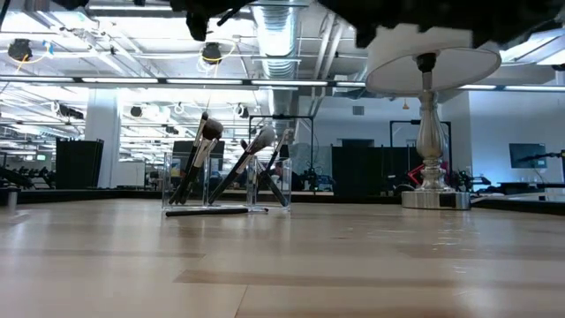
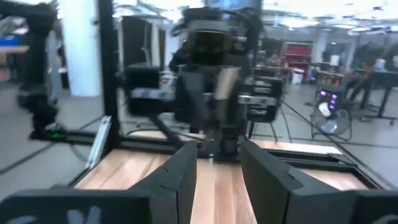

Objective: Pick & Place Makeup Supplies
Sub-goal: Put the black makeup brush into the transparent organizer

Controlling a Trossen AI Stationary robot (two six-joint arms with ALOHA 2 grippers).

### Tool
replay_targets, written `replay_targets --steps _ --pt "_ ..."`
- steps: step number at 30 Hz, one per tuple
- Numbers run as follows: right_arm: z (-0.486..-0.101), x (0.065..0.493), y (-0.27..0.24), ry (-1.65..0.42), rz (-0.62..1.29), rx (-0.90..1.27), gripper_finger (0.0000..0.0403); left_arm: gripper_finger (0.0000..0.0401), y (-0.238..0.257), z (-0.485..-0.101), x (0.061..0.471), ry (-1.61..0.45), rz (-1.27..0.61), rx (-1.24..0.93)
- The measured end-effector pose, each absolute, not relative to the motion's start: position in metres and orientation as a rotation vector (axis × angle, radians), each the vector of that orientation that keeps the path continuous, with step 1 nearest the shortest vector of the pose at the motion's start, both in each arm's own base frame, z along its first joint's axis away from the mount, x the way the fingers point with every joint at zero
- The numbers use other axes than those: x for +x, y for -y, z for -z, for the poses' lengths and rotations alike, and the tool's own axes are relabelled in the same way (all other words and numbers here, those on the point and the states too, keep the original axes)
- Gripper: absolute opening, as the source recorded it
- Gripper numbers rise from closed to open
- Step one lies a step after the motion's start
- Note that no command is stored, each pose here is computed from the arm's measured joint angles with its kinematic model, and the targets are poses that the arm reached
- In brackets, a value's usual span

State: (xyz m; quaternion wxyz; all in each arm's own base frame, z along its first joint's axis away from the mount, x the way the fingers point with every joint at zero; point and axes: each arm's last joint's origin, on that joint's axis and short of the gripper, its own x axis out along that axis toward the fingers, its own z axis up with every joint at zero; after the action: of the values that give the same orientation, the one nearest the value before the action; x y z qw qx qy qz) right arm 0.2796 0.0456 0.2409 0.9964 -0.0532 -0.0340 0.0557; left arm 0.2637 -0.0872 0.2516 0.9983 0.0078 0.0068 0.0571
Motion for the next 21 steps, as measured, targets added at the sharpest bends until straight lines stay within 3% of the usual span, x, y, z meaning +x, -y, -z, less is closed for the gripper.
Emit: replay_targets --steps 11,21 --pt "-0.251 0.334 -0.037 0.14 -0.193 -0.077 0.0117 0.0014 0.087 -0.25 0.262 0.007 -0.1 0.073" --pt "-0.256 0.343 -0.041 0.142 -0.259 -0.081 0.0107 0.0014 0.087 -0.25 0.262 0.007 -0.099 0.073"
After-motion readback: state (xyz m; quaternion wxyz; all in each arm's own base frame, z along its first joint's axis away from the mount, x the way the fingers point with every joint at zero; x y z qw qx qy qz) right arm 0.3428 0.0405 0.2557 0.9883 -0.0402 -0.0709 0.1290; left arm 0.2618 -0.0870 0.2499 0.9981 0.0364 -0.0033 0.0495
